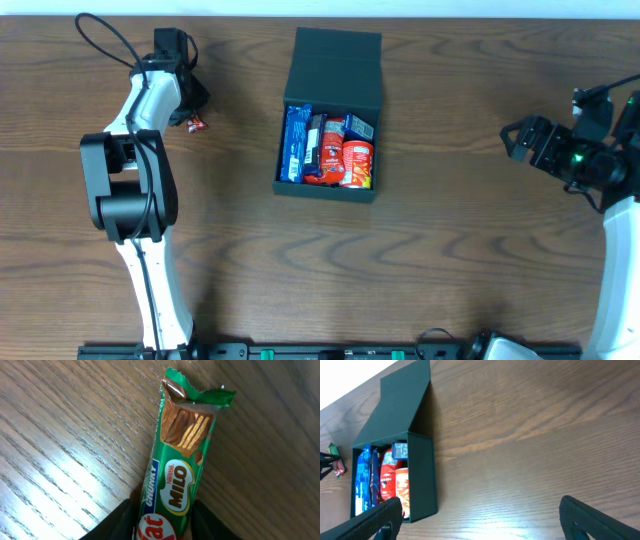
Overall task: Pack container
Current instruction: 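Move the left gripper to the red KitKat bar and grasp it, then carry the KitKat bar into the box and drop it in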
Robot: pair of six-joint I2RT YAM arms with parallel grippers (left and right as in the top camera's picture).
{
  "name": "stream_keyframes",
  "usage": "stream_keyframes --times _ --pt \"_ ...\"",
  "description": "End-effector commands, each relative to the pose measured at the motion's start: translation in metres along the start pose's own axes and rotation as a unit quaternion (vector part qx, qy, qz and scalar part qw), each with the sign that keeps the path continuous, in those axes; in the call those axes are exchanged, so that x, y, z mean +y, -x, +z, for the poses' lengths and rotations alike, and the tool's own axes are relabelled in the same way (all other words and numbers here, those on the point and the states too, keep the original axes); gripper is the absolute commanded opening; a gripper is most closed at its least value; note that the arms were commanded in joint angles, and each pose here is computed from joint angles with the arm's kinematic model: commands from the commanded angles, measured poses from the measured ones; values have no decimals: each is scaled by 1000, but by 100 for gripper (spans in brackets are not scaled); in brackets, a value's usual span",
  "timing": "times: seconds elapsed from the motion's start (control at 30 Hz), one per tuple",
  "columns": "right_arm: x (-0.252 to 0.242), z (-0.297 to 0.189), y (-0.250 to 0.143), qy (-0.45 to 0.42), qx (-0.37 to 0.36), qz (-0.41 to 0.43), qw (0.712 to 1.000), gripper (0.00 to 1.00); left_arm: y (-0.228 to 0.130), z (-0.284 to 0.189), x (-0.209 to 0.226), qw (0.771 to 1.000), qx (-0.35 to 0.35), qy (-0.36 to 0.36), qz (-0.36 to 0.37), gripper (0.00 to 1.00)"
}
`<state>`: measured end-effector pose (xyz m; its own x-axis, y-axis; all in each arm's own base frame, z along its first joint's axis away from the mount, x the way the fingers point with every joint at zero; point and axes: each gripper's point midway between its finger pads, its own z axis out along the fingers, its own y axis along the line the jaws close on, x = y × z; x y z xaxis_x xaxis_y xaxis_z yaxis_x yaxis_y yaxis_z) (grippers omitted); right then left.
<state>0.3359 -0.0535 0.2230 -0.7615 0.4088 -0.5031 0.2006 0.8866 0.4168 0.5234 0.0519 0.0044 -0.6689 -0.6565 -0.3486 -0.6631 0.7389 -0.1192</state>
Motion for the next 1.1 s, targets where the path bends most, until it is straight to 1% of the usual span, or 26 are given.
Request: stream_keyframes --times 0.0,0.1,0.17,0.27,0.37,0.5,0.6,0.67,0.73,0.8,0.93,1.07 --pt "-2 2 -1 3 4 10 1000 99 -3 6 2 1000 8 6 1 35" --pt "-2 2 -1 3 4 10 1000 99 -6 6 4 1000 13 10 5 33" --pt "-2 2 -1 3 4 10 1000 99 -7 6 5 1000 15 11 11 29" --pt "-2 2 -1 3 4 10 1000 99 -10 4 7 999 22 16 17 26" --pt "-2 2 -1 3 4 10 1000 99 -8 -9 6 999 25 13 18 26" --pt "-2 2 1 3 -1 7 1000 99 6 -49 -10 999 4 -28 32 25" --pt "-1 1 6 4 -9 3 1000 99 11 -92 -31 995 -25 -65 75 24" --pt "-1 1 9 5 -16 0 1000 99 7 -116 -49 989 -41 -87 111 24" --pt "-1 1 13 6 -23 -3 1000 99 -7 -136 -69 981 -47 -107 156 24" --pt "0 1 15 6 -28 -6 1000 99 -32 -147 -87 973 -37 -118 195 24" --pt "0 1 18 7 -33 -8 999 99 -99 -160 -120 955 12 -141 260 24" --pt "0 1 19 7 -36 -17 999 99 -142 -173 -147 933 11 -154 324 24"
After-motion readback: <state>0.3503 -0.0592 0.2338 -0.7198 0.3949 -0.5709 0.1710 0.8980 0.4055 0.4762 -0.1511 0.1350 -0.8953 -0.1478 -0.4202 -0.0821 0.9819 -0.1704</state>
